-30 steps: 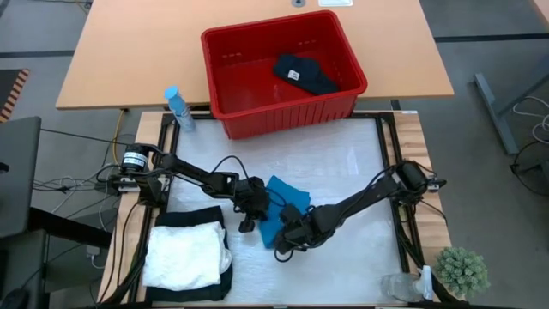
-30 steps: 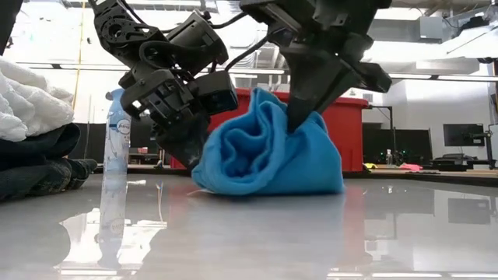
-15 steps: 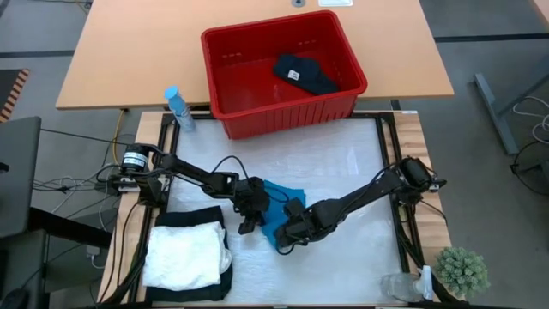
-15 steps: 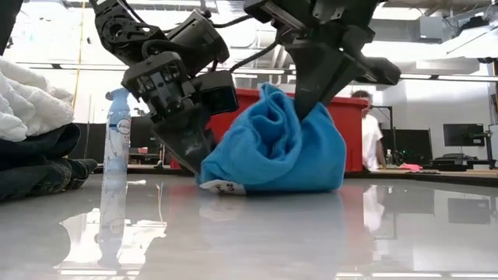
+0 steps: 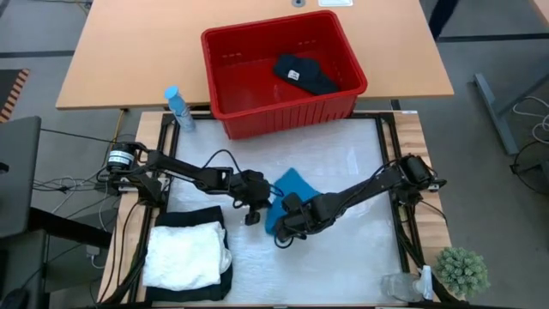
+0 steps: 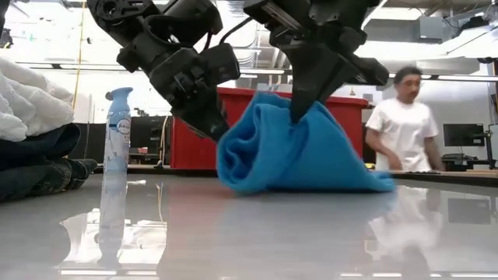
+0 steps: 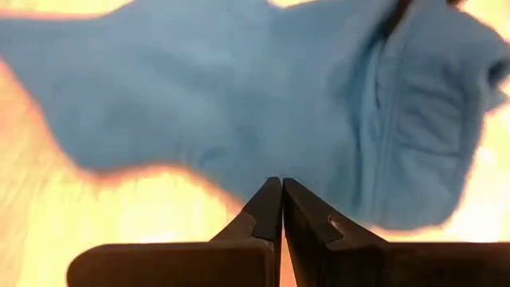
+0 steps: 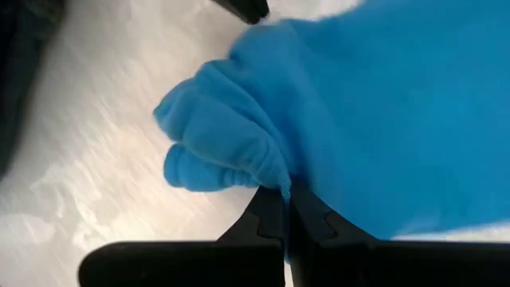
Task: Fold Laundry from Bin
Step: Fold the blue shorts from the red bin
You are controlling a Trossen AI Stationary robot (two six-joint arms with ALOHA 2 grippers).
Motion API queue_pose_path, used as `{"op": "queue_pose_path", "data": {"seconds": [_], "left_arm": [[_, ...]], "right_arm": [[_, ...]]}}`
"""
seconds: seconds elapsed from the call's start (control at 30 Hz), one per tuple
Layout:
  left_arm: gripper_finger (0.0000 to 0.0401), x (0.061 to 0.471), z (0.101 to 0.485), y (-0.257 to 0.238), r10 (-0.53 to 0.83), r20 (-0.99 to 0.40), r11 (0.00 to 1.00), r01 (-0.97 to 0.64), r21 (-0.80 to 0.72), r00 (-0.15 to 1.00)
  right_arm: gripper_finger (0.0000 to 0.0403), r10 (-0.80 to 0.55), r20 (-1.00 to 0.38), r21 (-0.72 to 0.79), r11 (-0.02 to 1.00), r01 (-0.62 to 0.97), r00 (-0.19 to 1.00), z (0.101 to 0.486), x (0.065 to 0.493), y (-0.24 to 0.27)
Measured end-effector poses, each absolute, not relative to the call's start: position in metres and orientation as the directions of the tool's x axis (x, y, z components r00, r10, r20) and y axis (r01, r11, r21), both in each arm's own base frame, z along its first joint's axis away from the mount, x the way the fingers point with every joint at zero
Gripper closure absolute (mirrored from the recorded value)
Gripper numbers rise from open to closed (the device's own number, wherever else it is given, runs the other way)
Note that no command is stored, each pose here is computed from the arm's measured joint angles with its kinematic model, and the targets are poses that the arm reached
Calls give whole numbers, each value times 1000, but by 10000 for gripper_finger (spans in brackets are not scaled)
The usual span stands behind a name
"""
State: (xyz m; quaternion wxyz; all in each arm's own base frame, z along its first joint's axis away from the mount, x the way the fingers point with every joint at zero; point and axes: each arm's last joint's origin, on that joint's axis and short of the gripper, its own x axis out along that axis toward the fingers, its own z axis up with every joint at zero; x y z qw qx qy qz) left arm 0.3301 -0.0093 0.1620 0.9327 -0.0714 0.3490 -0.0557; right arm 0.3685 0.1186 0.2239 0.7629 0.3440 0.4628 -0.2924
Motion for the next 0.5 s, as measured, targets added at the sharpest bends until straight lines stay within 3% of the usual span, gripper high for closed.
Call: {"op": "queue_pose_path", "data": {"seconds": [0.17,0.3,0.5], "left_arm": [[399,332,164,-8,-85,-630,996,84,-32,772],[399,341,174,1,0,-511,985,88,149,859],[399,354,161,12,-189,-421,955,265,130,887]], "right_arm": [[383,-96,-914,250,631,735,394,224,369,118],[383,-52,-921,252,674,694,386,224,366,126],[383,-19,-915,256,745,616,403,224,360,147]]}}
